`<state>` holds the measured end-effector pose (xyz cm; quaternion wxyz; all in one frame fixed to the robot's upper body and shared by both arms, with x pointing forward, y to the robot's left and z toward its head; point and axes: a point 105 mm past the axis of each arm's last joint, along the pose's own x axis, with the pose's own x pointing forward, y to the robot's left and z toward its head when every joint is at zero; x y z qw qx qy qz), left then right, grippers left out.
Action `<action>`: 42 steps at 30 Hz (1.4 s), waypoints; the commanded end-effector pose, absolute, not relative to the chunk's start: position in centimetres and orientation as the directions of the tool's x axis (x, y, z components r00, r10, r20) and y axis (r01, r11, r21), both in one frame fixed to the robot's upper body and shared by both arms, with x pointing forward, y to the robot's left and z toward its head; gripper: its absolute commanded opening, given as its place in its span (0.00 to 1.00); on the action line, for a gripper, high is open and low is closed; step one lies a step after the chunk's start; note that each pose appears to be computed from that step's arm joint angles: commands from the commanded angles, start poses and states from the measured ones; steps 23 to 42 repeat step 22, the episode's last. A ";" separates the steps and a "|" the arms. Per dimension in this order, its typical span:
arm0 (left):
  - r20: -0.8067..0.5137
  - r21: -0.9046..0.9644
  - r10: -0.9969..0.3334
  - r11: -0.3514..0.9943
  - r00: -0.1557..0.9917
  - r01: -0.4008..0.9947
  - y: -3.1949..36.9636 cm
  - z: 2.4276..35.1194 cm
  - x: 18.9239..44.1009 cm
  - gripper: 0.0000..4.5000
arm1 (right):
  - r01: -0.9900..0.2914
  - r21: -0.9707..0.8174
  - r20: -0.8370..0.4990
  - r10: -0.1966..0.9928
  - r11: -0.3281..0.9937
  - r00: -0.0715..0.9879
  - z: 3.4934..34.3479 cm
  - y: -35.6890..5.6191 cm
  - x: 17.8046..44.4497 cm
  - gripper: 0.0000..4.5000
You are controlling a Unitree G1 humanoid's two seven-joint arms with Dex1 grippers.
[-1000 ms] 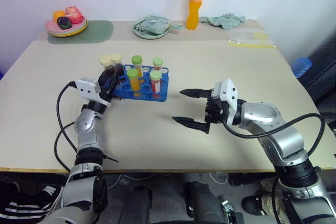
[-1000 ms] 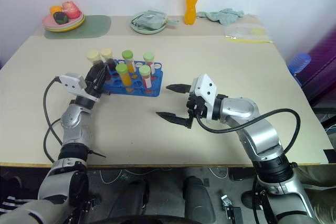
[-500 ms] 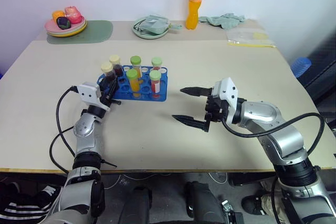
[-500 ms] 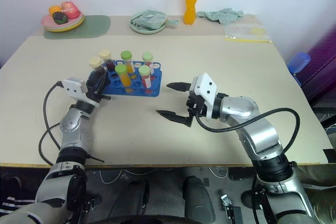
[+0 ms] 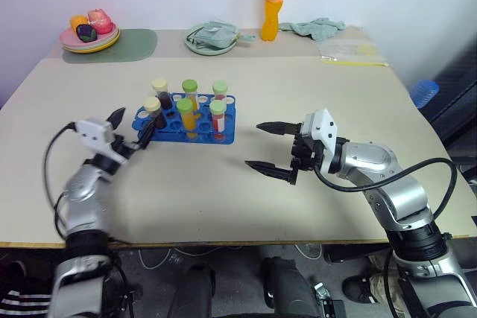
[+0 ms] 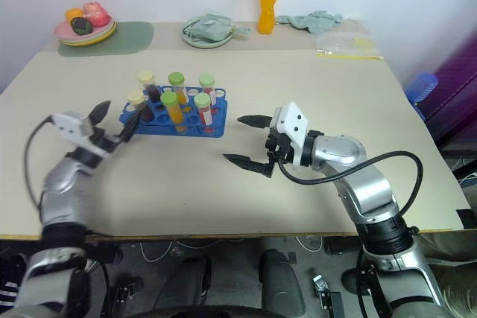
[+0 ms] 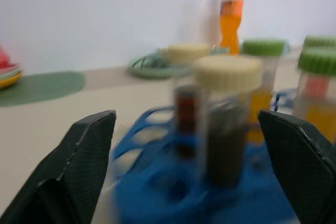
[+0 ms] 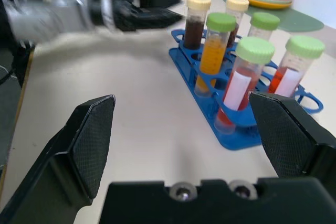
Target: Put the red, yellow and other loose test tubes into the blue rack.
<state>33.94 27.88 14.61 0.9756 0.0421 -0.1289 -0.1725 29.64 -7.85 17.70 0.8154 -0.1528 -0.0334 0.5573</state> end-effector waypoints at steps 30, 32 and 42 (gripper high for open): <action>-0.061 0.075 -0.828 0.554 0.558 0.829 22.5 16.9 26.4 0.99 | -0.865 -0.342 -0.172 0.880 0.368 0.443 18.2 -11.7 30.7 1.00; -0.061 0.075 -0.828 0.554 0.558 0.829 22.5 16.9 26.4 0.99 | -0.865 -0.342 -0.172 0.880 0.368 0.443 18.2 -11.7 30.7 1.00; -0.061 0.075 -0.828 0.554 0.558 0.829 22.5 16.9 26.4 0.99 | -0.865 -0.342 -0.172 0.880 0.368 0.443 18.2 -11.7 30.7 1.00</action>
